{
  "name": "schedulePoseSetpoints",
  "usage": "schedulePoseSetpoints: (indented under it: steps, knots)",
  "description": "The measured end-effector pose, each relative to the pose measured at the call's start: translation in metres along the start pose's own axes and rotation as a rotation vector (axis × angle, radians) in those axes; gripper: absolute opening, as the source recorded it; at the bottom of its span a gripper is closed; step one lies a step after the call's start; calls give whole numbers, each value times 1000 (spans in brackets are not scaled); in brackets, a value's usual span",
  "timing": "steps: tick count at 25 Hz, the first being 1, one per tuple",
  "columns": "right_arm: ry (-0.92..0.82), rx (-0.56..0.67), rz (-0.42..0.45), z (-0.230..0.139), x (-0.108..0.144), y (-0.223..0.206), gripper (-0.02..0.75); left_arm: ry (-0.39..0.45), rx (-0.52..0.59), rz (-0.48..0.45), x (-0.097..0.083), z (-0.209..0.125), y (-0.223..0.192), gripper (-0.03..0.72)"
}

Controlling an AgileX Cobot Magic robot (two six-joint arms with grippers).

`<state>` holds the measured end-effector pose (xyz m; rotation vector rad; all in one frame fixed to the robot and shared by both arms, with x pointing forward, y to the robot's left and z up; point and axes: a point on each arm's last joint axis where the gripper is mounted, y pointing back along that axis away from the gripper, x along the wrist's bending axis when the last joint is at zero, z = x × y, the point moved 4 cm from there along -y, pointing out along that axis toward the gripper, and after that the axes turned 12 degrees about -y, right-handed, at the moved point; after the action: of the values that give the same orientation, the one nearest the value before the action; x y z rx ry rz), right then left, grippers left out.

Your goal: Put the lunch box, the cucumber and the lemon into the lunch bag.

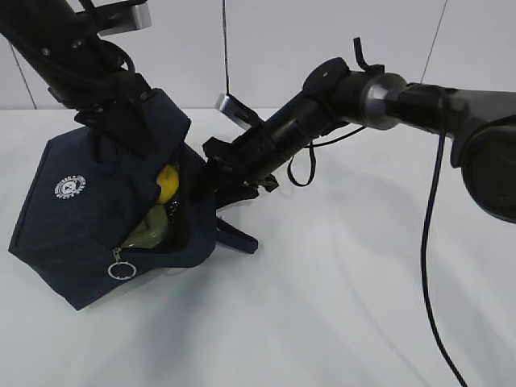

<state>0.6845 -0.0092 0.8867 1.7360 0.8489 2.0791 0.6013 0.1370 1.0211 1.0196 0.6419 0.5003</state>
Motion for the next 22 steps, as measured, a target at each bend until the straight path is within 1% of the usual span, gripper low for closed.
schedulePoseSetpoints:
  steps: [2, 5, 7, 10, 12, 16, 19, 22]
  knots:
    - [2, 10, -3, -2, -1, -5, 279, 0, 0, 0, 0, 0, 0, 16]
    - [3, 12, -3, -2, 0, -5, 85, 0, 1, 0, 0, 0, 0, 16]
    - [6, 10, -8, -2, 0, -5, 32, 0, 1, 0, 0, 0, 0, 16]
    - [29, -1, -37, -1, 5, 5, 20, 3, -3, -5, 0, 0, 0, 16]
    - [44, -14, -74, 1, 9, 16, 19, 3, -12, -8, -1, 2, 2, 16]
    - [62, -67, -141, 7, 21, 53, 18, -34, -55, -2, -10, 16, 11, 15]
    - [61, -129, -171, 11, 29, 87, 18, -79, -94, 1, -23, 30, 18, 15]
    - [58, -192, -187, 13, 39, 122, 18, -105, -144, -29, -41, 43, 19, 15]
